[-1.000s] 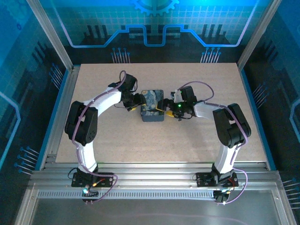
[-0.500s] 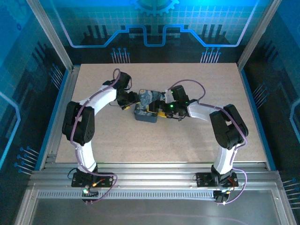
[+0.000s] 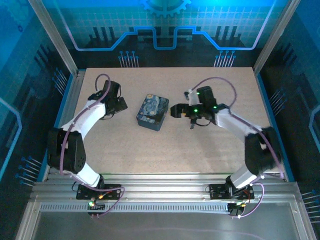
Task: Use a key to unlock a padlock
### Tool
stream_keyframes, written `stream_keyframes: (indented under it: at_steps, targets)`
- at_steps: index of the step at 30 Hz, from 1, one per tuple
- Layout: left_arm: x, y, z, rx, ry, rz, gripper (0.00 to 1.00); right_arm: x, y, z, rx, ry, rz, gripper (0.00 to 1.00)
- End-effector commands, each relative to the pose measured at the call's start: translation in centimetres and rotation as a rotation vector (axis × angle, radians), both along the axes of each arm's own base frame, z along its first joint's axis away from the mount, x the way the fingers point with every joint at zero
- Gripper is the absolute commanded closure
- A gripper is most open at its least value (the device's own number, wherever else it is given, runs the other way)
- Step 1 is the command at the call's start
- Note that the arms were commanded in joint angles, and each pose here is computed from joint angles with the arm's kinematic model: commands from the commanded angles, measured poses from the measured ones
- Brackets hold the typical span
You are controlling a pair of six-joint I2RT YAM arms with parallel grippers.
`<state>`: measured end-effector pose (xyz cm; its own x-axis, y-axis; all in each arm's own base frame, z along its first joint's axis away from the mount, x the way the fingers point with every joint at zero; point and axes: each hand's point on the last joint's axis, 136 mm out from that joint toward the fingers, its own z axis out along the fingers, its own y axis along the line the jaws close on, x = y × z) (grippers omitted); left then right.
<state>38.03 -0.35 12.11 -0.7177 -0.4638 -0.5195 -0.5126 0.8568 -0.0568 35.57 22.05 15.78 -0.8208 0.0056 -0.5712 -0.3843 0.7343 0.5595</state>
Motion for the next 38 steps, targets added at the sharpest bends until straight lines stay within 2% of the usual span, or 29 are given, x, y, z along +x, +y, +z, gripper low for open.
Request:
stream_keyframes:
  at_steps: [1,3,5,10,11,13,15,17,19,21,23,24,38]
  targets:
    - [1.2,4.0,2.8,0.312,-0.226,-0.042,0.01,0.5,-6.5,0.8,-0.312,-0.296,-0.075,0.00]
    - [1.5,3.0,2.4,0.362,-0.325,-0.189,0.03,0.6,-10.2,-0.1,-0.420,-0.372,-0.162,0.00]
    - [1.2,2.4,1.7,0.356,-0.399,-0.238,0.04,0.8,-13.0,-0.7,-0.467,-0.389,-0.239,0.00]
    - [1.7,1.5,-0.1,0.359,-0.536,-0.286,0.07,1.4,-18.5,-2.8,-0.452,-0.426,-0.437,0.00]
    - [1.9,1.1,-0.3,0.365,-0.578,-0.320,0.02,1.6,-19.2,-2.9,-0.438,-0.455,-0.465,0.00]
    - [1.8,0.0,-1.2,0.337,-0.610,-0.384,0.01,1.7,-20.1,-3.5,-0.432,-0.485,-0.492,0.00]
    - [1.4,0.5,-1.1,0.316,-0.651,-0.359,0.01,1.9,-20.3,-4.1,-0.447,-0.521,-0.491,0.00]
    - [1.0,0.4,-2.0,0.258,-0.679,-0.388,0.01,2.4,-20.6,-3.8,-0.443,-0.557,-0.513,0.00]
    - [1.3,0.0,-1.9,0.257,-0.717,-0.413,0.01,3.0,-20.0,-3.8,-0.431,-0.612,-0.487,0.00]
    - [1.5,-0.5,-2.5,0.215,-0.678,-0.460,0.01,3.6,-19.5,-5.4,-0.447,-0.593,-0.460,0.00]
    - [1.6,-0.2,-2.5,0.208,-0.670,-0.445,0.01,4.3,-19.1,-6.0,-0.479,-0.618,-0.462,0.00]
    - [1.7,0.1,-2.5,0.219,-0.671,-0.424,0.01,4.1,-19.0,-6.5,-0.488,-0.561,-0.437,0.00]
    - [1.8,0.3,-2.5,0.198,-0.669,-0.423,0.01,4.2,-19.1,-6.4,-0.487,-0.577,-0.449,0.00]
